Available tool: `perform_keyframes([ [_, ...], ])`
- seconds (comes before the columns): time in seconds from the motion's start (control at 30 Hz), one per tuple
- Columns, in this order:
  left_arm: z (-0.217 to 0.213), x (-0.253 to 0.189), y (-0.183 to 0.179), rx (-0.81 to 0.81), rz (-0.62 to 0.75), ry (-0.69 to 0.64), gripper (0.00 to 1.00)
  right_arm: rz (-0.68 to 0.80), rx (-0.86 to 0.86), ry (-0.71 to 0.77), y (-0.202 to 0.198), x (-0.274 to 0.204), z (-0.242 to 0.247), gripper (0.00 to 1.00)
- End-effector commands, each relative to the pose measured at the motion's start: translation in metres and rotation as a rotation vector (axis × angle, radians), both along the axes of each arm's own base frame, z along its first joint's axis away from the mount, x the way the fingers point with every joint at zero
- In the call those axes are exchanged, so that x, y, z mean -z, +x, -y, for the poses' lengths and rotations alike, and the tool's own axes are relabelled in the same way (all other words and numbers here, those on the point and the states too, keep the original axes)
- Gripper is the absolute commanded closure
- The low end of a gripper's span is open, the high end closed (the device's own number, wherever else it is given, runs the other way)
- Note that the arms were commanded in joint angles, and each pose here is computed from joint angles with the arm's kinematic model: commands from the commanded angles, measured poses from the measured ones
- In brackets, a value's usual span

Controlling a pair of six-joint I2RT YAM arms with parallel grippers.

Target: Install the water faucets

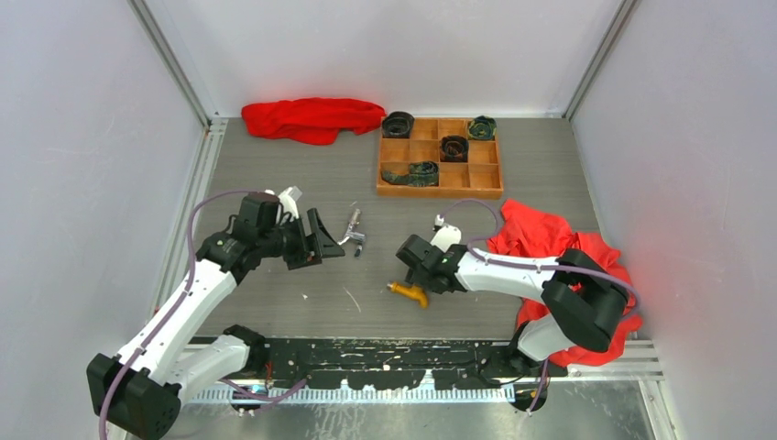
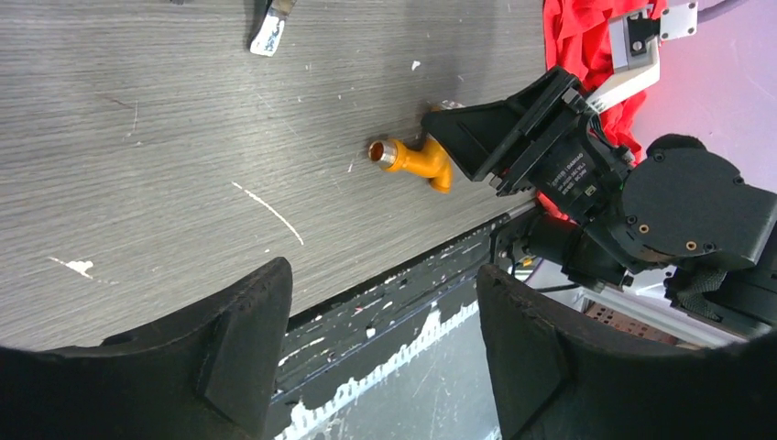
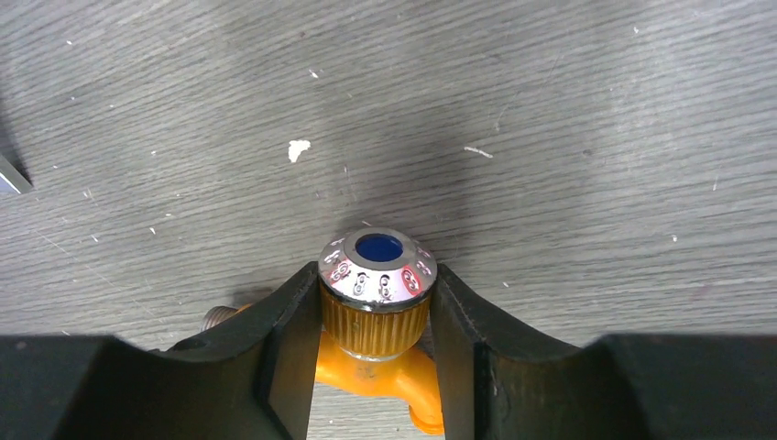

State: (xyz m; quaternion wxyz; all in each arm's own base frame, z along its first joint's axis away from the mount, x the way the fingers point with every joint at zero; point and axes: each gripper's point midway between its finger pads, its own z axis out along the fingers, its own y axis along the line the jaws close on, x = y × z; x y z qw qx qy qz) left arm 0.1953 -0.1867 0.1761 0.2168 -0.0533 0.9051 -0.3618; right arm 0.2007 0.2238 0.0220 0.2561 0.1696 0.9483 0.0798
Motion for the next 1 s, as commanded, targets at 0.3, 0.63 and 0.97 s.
perform_keyframes([
  [0.3,0.045,-0.039,0.012,0.053,0.124,-0.333,0.13,0.597,-0.249,0.411,0.042,-0.153,-0.05,1.0],
  [0.63,0.084,-0.037,-0.014,0.293,0.157,-0.36,0.14,0.641,-0.452,0.554,0.022,-0.19,-0.078,1.0],
  [0.97,0.104,-0.024,-0.025,0.385,0.111,-0.293,0.42,0.653,-0.435,0.575,0.023,-0.194,-0.072,1.0],
])
